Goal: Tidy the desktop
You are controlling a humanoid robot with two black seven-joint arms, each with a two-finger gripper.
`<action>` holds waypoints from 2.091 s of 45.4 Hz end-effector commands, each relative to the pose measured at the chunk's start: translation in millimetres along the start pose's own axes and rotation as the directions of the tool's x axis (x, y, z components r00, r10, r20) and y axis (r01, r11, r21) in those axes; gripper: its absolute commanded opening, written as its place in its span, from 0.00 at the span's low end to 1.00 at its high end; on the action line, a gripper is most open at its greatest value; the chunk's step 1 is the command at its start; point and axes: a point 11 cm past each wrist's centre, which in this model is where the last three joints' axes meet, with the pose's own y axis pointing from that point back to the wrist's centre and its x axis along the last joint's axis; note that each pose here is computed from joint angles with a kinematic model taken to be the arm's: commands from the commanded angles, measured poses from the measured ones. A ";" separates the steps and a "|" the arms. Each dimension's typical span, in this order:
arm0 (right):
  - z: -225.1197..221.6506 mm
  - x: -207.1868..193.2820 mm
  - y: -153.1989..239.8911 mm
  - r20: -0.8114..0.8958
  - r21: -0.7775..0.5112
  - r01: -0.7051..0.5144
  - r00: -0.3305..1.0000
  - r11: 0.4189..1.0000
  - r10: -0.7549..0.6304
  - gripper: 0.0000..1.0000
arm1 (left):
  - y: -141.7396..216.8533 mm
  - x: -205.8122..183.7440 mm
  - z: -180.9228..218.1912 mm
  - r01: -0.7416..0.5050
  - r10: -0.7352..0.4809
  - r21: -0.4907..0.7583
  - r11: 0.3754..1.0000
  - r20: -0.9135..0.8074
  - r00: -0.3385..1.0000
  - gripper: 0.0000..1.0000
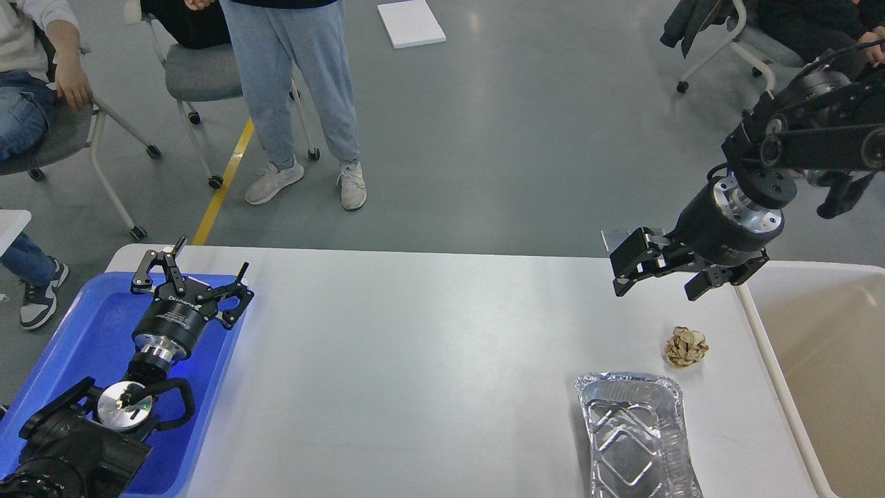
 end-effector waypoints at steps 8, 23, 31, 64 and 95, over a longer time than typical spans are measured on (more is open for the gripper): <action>0.6 1.2 2.1 0.003 0.002 -0.006 1.000 1.000 0.006 1.00 | 0.3 0.3 -0.1 -0.001 0.001 0.000 1.000 0.000 1.000 1.00; 2.9 -1.1 -0.8 0.010 0.003 0.002 1.000 1.000 -0.002 1.00 | 0.3 0.3 0.1 -0.001 0.001 -0.001 1.000 0.000 1.000 1.00; 1.4 1.2 2.5 0.003 -0.003 -0.006 1.000 1.000 0.006 1.00 | 0.3 0.3 0.1 -0.001 0.001 -0.001 1.000 0.000 1.000 1.00; 61.6 -2.0 14.3 0.097 -0.135 -0.024 0.995 0.991 0.037 1.00 | 0.5 0.7 0.2 -0.002 0.002 -0.002 1.000 0.000 1.000 1.00; 112.4 -84.1 -27.5 0.303 0.072 0.182 0.933 0.981 -0.195 1.00 | 0.9 0.9 0.0 -0.002 0.002 -0.002 1.000 0.000 1.000 1.00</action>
